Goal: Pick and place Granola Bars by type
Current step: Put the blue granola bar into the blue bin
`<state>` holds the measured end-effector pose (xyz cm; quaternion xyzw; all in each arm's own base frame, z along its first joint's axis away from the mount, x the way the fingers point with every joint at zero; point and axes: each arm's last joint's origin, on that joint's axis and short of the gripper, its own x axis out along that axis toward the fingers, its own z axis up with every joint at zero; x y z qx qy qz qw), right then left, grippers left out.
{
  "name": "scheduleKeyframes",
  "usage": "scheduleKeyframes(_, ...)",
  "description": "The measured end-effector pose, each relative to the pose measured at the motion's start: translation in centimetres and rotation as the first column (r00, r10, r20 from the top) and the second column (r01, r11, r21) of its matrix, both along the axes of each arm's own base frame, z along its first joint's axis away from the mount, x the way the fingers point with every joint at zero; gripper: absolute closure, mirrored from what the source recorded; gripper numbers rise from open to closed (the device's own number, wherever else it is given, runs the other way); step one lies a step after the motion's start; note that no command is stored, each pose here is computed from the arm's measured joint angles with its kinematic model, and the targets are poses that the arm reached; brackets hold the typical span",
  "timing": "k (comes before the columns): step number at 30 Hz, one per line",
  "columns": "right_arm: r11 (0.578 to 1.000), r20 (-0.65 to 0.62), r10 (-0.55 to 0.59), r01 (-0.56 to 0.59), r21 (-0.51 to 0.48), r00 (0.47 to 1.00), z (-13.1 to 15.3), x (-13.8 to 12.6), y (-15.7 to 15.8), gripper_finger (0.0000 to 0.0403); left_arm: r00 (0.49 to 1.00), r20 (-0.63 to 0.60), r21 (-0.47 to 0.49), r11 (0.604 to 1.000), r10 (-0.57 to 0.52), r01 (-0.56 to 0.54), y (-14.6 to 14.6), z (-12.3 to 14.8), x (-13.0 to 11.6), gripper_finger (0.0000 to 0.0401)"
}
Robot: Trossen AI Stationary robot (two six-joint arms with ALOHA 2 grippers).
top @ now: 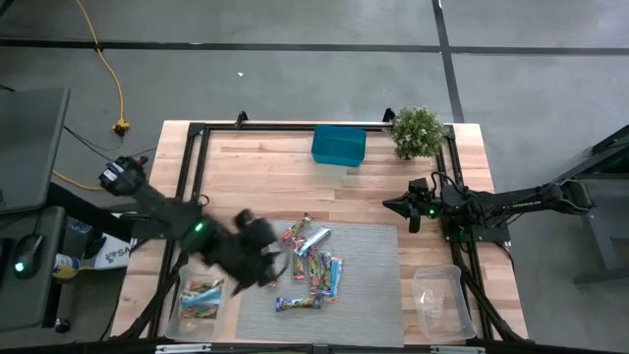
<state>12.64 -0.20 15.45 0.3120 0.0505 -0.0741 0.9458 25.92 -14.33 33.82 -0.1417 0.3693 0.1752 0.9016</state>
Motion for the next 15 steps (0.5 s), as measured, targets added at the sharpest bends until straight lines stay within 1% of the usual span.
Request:
scheduleKeyframes(3, 1.0, 0.0, 0.0, 0.0, 0.0, 1.0, 0.0, 0.0, 0.0, 0.0402, 0.99, 0.14, -0.045, 0.998, -0.025, 0.032, 1.8, 0.7, 3.4, 0.0187)
scheduleKeyframes(6, 1.0, 0.0, 0.0, 0.0, 0.0, 1.0, 0.0, 0.0, 0.0, 0.0402, 0.969, 0.237, -0.079, 0.993, -0.071, 0.092, 3.2, 0.7, 6.3, 0.0187)
scheduleKeyframes(8, 1.0, 0.0, 0.0, 0.0, 0.0, 1.0, 0.0, 0.0, 0.0, 0.0402, 0.956, 0.274, -0.124, 0.982, -0.104, 0.142, 3.9, 0.2, 8.1, 0.0187)
scheduleKeyframes(10, 1.0, 0.0, 0.0, 0.0, 0.0, 1.0, 0.0, 0.0, 0.0, 0.0402, 0.951, 0.287, -0.179, 0.968, -0.118, 0.174, 4.4, -1.0, 9.8, 0.0187)
scheduleKeyframes(12, 1.0, 0.0, 0.0, 0.0, 0.0, 1.0, 0.0, 0.0, 0.0, 0.0402, 0.945, 0.314, -0.266, 0.946, -0.095, 0.184, 4.9, -2.2, 11.6, 0.0187)
scheduleKeyframes(13, 1.0, 0.0, 0.0, 0.0, 0.0, 1.0, 0.0, 0.0, 0.0, 0.0402, 0.949, 0.305, -0.32, 0.931, -0.075, 0.176, 5.0, -3.0, 12.3, 0.0187)
scheduleKeyframes(15, 1.0, 0.0, 0.0, 0.0, 0.0, 1.0, 0.0, 0.0, 0.0, 0.0402, 0.94, 0.339, -0.421, 0.888, -0.033, 0.183, 5.2, -4.3, 14.1, 0.0187)
